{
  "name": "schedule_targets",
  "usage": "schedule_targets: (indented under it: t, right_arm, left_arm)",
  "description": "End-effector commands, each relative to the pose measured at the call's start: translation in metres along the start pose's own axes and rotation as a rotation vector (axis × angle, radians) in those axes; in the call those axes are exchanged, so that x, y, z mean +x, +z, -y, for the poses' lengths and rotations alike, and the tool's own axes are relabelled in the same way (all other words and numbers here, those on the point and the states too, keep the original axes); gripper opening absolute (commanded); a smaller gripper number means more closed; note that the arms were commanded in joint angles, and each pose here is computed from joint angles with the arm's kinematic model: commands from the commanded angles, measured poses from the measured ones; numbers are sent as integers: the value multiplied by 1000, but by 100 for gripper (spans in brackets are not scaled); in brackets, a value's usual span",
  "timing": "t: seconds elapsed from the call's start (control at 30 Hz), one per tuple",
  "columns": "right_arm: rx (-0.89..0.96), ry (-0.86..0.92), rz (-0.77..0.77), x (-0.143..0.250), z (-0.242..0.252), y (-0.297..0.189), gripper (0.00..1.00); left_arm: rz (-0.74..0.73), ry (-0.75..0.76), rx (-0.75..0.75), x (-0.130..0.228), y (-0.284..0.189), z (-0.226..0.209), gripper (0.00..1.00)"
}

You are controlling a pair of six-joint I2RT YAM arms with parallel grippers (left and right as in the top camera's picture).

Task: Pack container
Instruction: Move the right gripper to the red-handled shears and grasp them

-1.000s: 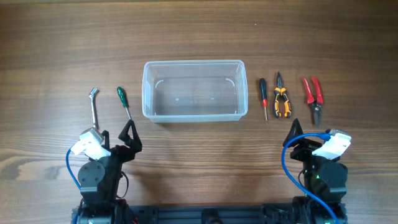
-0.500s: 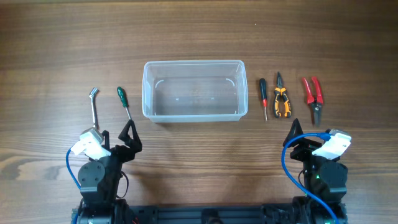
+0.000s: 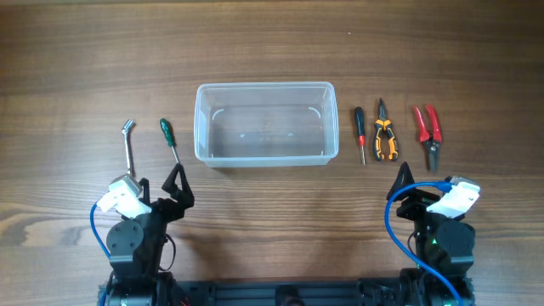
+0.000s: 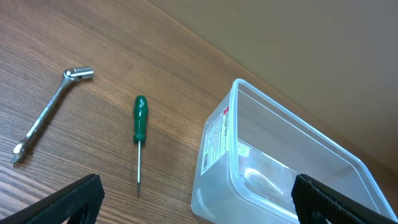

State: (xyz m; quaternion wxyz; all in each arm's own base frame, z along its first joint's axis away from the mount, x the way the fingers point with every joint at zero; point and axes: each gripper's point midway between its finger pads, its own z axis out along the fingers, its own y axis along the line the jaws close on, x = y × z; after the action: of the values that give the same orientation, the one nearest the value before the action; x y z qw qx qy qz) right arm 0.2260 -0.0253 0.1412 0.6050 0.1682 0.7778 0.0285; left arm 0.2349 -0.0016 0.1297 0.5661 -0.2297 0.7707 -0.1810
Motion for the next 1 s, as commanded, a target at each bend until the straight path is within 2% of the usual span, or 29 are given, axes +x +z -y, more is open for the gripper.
schedule_targets:
  t: [0.0,0.13,0.23,0.27,0.37,0.4,0.43,0.53,0.63,0.7,0.73,0.8,0.87,0.9,0.97]
  right_arm:
    - [20,7,15,-2,4,0,100]
    - [17,9,21,-4,3,0,100]
    - [12,23,35,-7,2,0,100]
    - [8,57,43,-9,1,0,100]
    - [-49,355,34,-10,-8,0,100]
    - [-114,406,2,-8,-20,-2,99]
    - [-192,373,-37,-6,-34,-5,100]
    - [-182,230,-61,-23,-39,-17,100]
    - [-72,72,-74,-73,-38,-11,100]
    - [1,13,-104,-93,-37,6,99]
    - [61,-156,-139,-113,-38,35,100]
    - [94,-271,-221,-131,-43,74,100]
    - [97,-254,-372,-133,-41,111,100]
    - [54,-213,-505,-121,-40,129,100]
    - [29,-163,-623,-108,-34,142,100]
  left_arm:
    - [11,-8,-1,0,0,-1,100]
    - [9,-9,1,0,0,-1,100]
    - [-77,-12,124,15,-1,21,100]
    - [-95,-11,152,18,-2,25,100]
    - [-121,-17,160,23,-2,27,100]
    - [-130,-49,158,23,-2,27,99]
    - [-127,-55,159,18,-3,30,99]
    - [-75,-47,119,-18,-8,42,100]
    - [-57,49,-6,-58,0,44,99]
    - [-93,144,-103,-81,14,45,99]
    - [-114,203,-177,-99,25,44,99]
    - [-139,286,-283,-128,42,43,100]
    - [-137,284,-364,-158,57,38,100]
    - [-142,265,-407,-174,65,30,100]
    - [-148,246,-453,-182,67,16,100]
